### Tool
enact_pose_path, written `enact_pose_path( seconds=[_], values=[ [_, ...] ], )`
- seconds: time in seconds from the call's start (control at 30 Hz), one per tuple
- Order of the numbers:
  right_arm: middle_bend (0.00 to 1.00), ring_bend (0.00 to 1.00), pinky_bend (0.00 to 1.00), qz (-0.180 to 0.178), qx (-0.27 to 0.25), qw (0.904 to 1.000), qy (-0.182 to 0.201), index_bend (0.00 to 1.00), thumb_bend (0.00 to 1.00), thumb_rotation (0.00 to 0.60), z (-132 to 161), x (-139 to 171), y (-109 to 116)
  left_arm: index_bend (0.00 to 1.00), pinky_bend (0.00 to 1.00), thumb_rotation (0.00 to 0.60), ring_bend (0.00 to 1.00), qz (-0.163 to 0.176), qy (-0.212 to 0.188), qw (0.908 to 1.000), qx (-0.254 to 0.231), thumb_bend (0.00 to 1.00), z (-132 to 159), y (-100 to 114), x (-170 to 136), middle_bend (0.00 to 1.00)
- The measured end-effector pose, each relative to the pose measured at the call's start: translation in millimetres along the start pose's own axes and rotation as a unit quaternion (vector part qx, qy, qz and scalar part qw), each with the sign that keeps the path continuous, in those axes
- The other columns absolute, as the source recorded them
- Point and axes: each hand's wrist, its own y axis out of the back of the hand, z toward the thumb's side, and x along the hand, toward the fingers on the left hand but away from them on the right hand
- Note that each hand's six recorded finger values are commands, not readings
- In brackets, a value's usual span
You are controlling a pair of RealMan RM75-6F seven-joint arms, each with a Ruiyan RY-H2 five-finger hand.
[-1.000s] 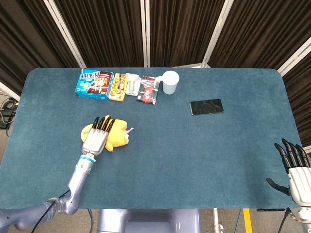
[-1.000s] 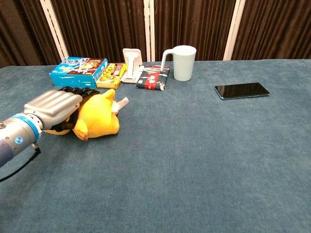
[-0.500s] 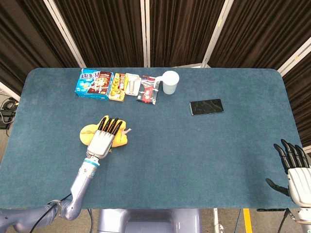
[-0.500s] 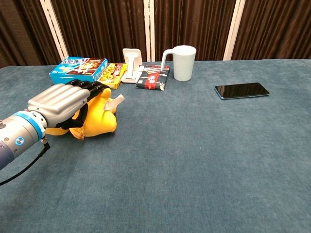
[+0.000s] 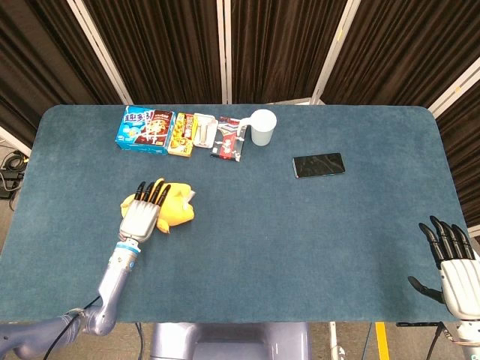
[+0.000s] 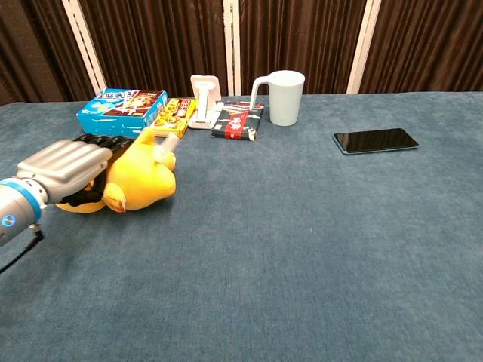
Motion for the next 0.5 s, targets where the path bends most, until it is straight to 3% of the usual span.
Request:
enact_pose_path(
  seconds=[0.23, 0.5],
  values=[
    [0.00, 0.00, 0.00, -0.001, 0.002, 1.0000, 0.003, 0.03, 0.10, 0.600, 2.0, 0.2, -0.5, 0.00, 0.00, 0.600, 0.00, -0.001, 0.021, 0.9997, -0.010, 1.00, -24.5, -4.7, -2.2, 0.00],
    [0.00, 0.00, 0.00, -0.002, 0.003, 1.0000, 0.004, 0.03, 0.10, 0.600, 3.3, 0.8, -0.4, 0.00, 0.00, 0.600, 0.00, 0.047, 0.014, 0.9981, -0.036, 1.00, -34.7, 19.6, -9.7, 0.00]
  ],
)
